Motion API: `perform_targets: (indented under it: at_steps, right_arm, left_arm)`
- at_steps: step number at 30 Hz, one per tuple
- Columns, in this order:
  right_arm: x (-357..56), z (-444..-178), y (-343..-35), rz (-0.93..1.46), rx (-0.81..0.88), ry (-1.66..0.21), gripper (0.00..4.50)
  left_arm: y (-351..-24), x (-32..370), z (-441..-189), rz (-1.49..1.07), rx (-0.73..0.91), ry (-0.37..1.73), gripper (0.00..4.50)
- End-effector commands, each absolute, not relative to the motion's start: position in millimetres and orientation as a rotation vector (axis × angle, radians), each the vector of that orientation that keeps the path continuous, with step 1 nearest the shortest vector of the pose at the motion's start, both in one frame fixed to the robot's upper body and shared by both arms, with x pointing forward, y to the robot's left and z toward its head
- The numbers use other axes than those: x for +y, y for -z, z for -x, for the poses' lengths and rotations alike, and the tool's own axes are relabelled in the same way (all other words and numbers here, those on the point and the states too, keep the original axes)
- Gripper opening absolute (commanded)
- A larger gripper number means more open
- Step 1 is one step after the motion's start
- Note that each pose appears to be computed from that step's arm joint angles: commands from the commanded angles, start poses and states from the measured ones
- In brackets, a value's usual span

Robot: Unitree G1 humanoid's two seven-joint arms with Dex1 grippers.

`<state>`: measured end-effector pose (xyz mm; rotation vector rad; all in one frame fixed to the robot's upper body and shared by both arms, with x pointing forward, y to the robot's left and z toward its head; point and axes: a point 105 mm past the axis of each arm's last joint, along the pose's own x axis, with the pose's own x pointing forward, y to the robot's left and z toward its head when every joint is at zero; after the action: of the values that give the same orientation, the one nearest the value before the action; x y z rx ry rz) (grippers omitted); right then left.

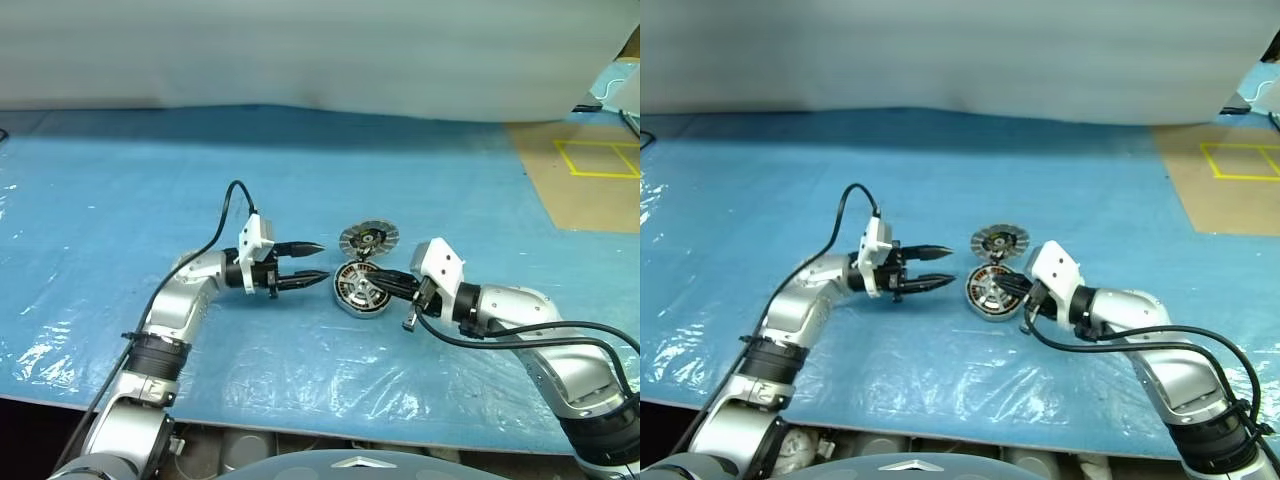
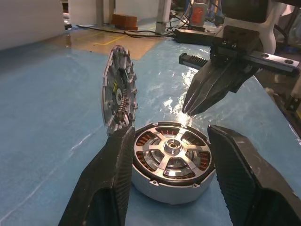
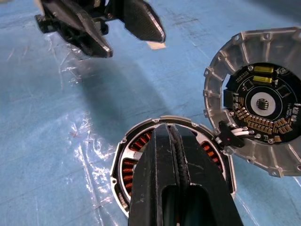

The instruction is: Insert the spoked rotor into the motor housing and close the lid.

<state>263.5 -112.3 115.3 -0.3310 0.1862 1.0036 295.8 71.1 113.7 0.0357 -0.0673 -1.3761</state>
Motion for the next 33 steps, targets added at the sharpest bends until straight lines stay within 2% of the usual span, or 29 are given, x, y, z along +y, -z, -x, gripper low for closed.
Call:
perform_targets:
  at_steps: [1,5,11,23,26,29,33]
  right_arm:
    - [-104.6,-269.3,-124.9,0.316,0.124,-1.027,0.00]
    - [-101.0,-272.5,-106.7,0.316,0.170,-1.055,0.00]
    - [-104.5,-274.5,-57.6,0.392,0.284,-1.054,0.00]
    - [-105.4,-272.8,-41.7,0.336,0.321,-1.042,0.00]
    - [-105.4,-277.9,-49.8,0.304,0.282,-1.019,0.00]
    - [-103.4,-285.4,-80.6,0.232,0.188,-0.992,0.00]
    - [-114.6,-285.2,-107.2,0.201,0.145,-0.984,0.00]
  left_arm:
    - [-122.3,76.8,-297.1,-0.045,-0.130,1.334,2.58]
    - [-118.9,80.2,-299.5,-0.058,-0.118,1.314,2.58]
    - [-119.7,80.8,-302.8,-0.098,-0.127,1.315,2.58]
    - [-123.6,78.8,-305.6,-0.101,-0.142,1.309,2.58]
    - [-123.5,77.2,-305.7,-0.095,-0.145,1.308,2.58]
    - [-120.3,77.2,-302.6,-0.073,-0.115,1.334,2.58]
    - [-113.7,77.7,-300.2,-0.080,-0.100,1.351,2.58]
